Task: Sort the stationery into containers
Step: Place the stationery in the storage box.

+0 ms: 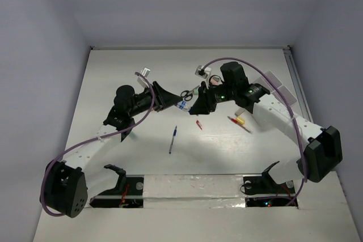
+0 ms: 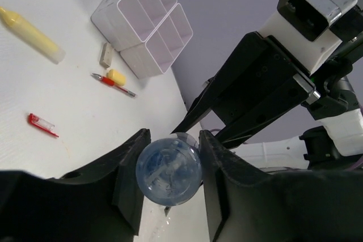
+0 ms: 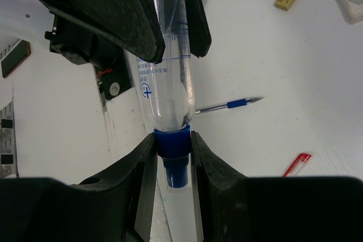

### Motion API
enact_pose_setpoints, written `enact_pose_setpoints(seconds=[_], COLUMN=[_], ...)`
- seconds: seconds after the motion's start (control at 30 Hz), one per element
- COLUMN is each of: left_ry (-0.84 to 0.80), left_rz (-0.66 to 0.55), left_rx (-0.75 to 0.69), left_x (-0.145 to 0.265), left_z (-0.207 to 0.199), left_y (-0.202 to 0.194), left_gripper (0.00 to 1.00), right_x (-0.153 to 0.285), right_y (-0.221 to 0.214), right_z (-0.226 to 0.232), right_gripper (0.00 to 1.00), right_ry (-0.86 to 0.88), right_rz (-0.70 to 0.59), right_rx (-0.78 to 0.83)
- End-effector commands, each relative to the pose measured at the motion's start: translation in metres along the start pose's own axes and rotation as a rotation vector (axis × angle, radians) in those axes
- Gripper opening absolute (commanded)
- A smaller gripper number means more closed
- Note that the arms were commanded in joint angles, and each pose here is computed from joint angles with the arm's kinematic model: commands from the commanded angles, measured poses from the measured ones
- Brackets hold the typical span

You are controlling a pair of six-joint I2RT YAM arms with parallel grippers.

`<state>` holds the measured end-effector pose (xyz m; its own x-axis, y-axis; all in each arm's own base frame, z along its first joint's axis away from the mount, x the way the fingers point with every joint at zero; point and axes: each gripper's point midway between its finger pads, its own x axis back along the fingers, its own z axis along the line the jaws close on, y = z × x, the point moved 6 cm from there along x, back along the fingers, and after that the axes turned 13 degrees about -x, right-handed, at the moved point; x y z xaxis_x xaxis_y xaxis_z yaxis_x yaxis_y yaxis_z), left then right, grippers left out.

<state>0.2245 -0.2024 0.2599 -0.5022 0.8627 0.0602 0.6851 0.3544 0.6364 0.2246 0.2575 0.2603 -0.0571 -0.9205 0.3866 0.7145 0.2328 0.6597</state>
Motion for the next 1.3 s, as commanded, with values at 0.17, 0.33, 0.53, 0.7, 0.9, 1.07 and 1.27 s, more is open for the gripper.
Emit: enact_pose_setpoints(seconds=[0.17,0.33,0.53,0.7,0.9,1.07,1.27], left_ry=[-0.080,-0.115,-0.156,-0.233,-0.281,-0.322,-0.297], left_rz=[0.003,-0.072,-0.222,-0.398,-0.547,-0.591,-0.611], left_rx=[-0.047,-0.059,-0.095,-0.085,-0.036,-0.042,-0.056], left_x=[0.003,0.007,0.018,0.034,0.052,0.063,0.069], left_z=[-0.016,-0.028,-0.046,-0.063,-0.062,-0.068,-0.068], left_y=[0.003,0.016,0.040,0.054,0.050,0.046,0.043], left_gripper=[0.00,0.00,0.00,0.00,0.00,0.00,0.00], right_x=[0.005,0.010,0.019,0.024,0.014,-0.002,-0.021], right_y=[0.038,0.042,0.029,0.026,0.031,0.051,0.064], right_z=[0.013,0.016,0.032,0.051,0.072,0.083,0.092], right_gripper=[0.00,0.33,0.93,1.00,1.00,1.00,0.80], right_ry=[-0.019,-0.043,0.072,0.296,0.442,0.496,0.493], right_rz=[-0.125,-0.202,-0.385,-0.577,-0.672,-0.732,-0.767], right_rx=[0.106,0.090,0.054,-0.013,0.005,-0.008,-0.015])
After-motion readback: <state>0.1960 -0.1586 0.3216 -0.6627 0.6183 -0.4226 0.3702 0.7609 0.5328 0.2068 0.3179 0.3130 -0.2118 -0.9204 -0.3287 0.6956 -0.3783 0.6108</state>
